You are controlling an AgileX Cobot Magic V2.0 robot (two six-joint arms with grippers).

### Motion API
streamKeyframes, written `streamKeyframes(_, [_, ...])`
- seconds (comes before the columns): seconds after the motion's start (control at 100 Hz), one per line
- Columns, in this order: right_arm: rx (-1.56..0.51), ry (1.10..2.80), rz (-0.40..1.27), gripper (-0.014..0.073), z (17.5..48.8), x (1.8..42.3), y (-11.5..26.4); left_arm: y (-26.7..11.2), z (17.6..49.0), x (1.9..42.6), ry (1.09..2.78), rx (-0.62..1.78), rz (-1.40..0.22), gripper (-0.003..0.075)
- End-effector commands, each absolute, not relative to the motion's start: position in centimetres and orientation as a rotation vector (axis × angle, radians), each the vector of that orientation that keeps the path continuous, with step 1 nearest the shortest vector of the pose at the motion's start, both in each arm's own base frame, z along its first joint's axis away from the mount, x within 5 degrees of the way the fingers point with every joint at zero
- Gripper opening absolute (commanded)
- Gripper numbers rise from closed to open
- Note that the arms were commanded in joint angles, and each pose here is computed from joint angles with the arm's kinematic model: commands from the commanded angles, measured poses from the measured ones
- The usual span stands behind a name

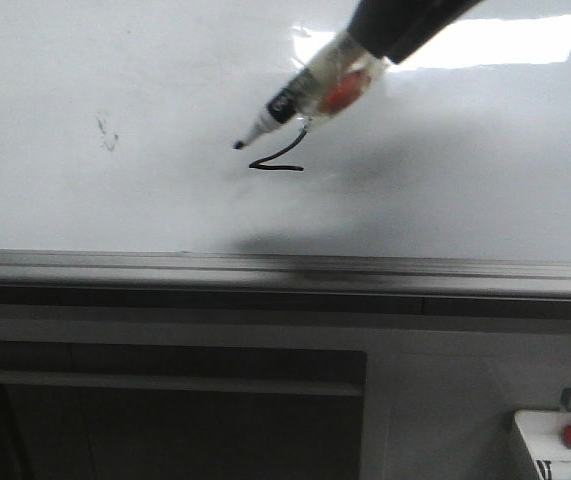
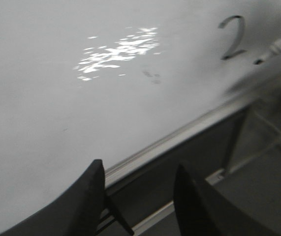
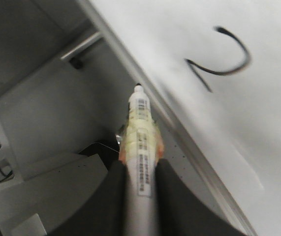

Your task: Write number 2 on whiteboard

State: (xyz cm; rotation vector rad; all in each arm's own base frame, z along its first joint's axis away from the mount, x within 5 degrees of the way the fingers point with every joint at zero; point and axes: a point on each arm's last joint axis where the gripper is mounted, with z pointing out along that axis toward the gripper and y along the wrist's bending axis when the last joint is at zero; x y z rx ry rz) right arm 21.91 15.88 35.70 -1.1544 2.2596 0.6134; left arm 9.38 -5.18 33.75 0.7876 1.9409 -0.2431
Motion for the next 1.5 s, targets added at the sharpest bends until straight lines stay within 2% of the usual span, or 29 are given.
streamKeyframes(0.0, [-1.295, 2.046, 0.631, 0.0006, 38.1, 19.9, 16.7, -6.8, 35.4, 9.8, 1.826, 0.949, -0.336, 0.0305])
streamKeyframes(0.21, [-1.648, 1.732, 0.534, 0.0006, 38.3, 18.2, 18.2, -10.2, 35.3, 11.7, 1.775, 1.240, -0.453, 0.0305])
streamKeyframes(0.41, [-1.684, 1.610, 0.461, 0.0006, 38.6, 18.4, 18.6, -13.6, 35.2, 13.4, 1.693, 1.457, -0.485, 0.0306])
streamKeyframes(0.54, [-1.693, 1.565, 0.429, 0.0006, 38.7, 18.6, 18.6, -15.4, 35.1, 14.6, 1.686, 1.502, -0.504, 0.0306])
streamKeyframes(0.85, [-1.679, 1.555, 0.417, 0.0006, 38.8, 18.7, 18.6, -17.4, 35.0, 17.0, 1.712, 1.516, -0.510, 0.0305])
streamKeyframes(1.08, [-1.682, 1.558, 0.419, 0.0006, 38.7, 18.8, 18.7, -17.6, 34.7, 17.2, 1.722, 1.526, -0.516, 0.0300])
streamKeyframes(1.32, [-1.694, 1.563, 0.426, 0.0006, 38.6, 18.7, 18.7, -17.6, 34.7, 17.2, 1.722, 1.527, -0.516, 0.0166])
streamKeyframes(1.49, [-1.712, 1.569, 0.435, 0.0006, 38.5, 18.6, 18.6, -17.6, 34.7, 17.2, 1.722, 1.527, -0.516, 0.0113])
